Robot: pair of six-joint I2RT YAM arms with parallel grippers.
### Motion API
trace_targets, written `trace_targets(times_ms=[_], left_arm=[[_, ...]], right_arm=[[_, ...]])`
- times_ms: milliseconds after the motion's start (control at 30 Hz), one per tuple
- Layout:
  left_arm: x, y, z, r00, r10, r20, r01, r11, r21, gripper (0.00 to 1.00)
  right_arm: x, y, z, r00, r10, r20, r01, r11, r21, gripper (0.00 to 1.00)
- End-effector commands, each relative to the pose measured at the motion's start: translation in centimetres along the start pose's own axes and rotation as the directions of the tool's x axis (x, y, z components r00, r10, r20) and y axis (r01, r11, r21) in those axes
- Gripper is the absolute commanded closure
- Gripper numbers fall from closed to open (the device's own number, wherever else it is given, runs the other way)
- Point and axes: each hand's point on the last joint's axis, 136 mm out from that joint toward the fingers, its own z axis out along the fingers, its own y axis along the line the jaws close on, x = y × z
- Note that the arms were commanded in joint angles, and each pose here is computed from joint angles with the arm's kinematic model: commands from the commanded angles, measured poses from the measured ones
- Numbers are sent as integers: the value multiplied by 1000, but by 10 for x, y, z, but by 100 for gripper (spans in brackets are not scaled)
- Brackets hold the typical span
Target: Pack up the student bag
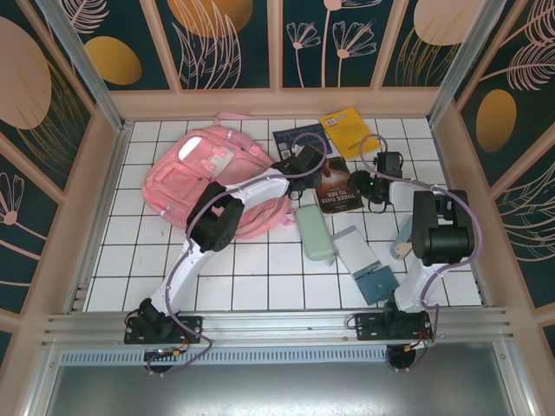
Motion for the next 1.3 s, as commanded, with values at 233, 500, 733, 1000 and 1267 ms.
trace_targets(times_ms=[233,500,733,1000,1267], left_arm=[[38,18,25,996,25,-85,-27,999,-24,83],[43,17,26,995,14,-95,-15,1000,-8,85],[47,18,26,994,2,-105,-3,1000,-2,86],[40,14,9,996,4,-92,-3,1000,16,84],[22,8,-30,999,8,-47,-6,999,51,63]], right_arm=[[39,46,12,981,-115,-158,81,974,-210,46],[35,93,-20,981,-123,-147,48,901,-432,48],[33,107,-29,982,-124,-141,39,870,-491,49],[36,79,-4,986,-109,-127,64,946,-317,48],[32,56,7,991,-103,-86,88,981,-172,47]])
